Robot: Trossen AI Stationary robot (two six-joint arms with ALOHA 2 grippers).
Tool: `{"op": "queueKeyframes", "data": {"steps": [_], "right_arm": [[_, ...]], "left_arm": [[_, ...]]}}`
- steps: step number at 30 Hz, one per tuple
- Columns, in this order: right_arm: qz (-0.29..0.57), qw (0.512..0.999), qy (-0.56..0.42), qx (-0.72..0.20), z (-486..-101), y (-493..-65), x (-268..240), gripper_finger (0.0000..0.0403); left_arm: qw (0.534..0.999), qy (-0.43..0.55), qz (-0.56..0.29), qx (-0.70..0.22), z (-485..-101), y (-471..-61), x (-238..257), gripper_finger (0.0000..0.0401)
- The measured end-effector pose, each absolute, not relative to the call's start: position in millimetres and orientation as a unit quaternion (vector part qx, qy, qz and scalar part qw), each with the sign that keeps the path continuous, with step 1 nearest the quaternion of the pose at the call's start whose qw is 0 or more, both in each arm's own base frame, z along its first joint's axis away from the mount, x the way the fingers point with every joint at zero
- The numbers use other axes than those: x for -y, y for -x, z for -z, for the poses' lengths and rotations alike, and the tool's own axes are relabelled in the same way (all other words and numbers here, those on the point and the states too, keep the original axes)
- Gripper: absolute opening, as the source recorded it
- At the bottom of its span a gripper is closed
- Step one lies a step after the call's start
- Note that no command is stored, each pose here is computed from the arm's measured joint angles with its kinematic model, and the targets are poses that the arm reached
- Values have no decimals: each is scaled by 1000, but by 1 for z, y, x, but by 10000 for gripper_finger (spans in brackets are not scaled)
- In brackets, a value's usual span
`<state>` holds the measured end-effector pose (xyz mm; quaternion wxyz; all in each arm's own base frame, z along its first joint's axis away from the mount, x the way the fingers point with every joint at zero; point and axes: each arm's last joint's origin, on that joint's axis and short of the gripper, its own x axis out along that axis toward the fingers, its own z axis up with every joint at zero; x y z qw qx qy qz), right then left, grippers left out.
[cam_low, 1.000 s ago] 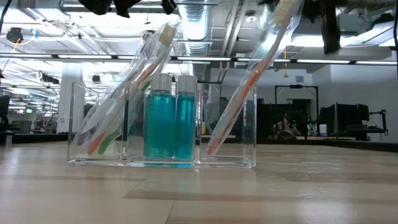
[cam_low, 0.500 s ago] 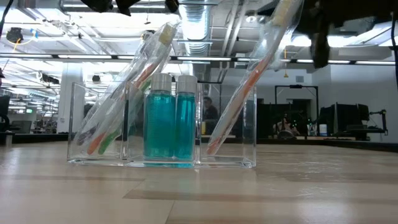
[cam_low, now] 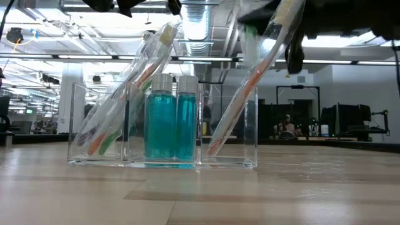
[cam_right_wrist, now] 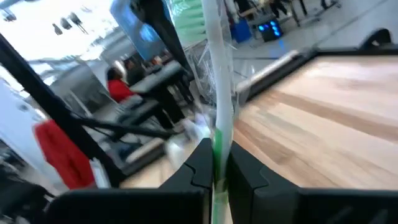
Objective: Pick & Place toothbrushing station
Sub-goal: Put the green toothbrush into the transparent organizer
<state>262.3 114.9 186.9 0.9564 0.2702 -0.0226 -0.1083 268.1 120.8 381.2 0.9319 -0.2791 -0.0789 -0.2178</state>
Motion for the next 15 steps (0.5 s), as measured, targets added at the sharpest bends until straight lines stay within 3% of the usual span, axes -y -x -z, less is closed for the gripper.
{"op": "queueKeyframes", "data": {"steps": [9,15], "right_arm": [[66,947,-302,86,-163,-279,-112,11],[59,946,-308,79,-150,-285,-106,11]], "left_arm": [[932,279,220,75,-381,-268,-121,48],[931,280,223,71,-380,-268,-121,48]]}}
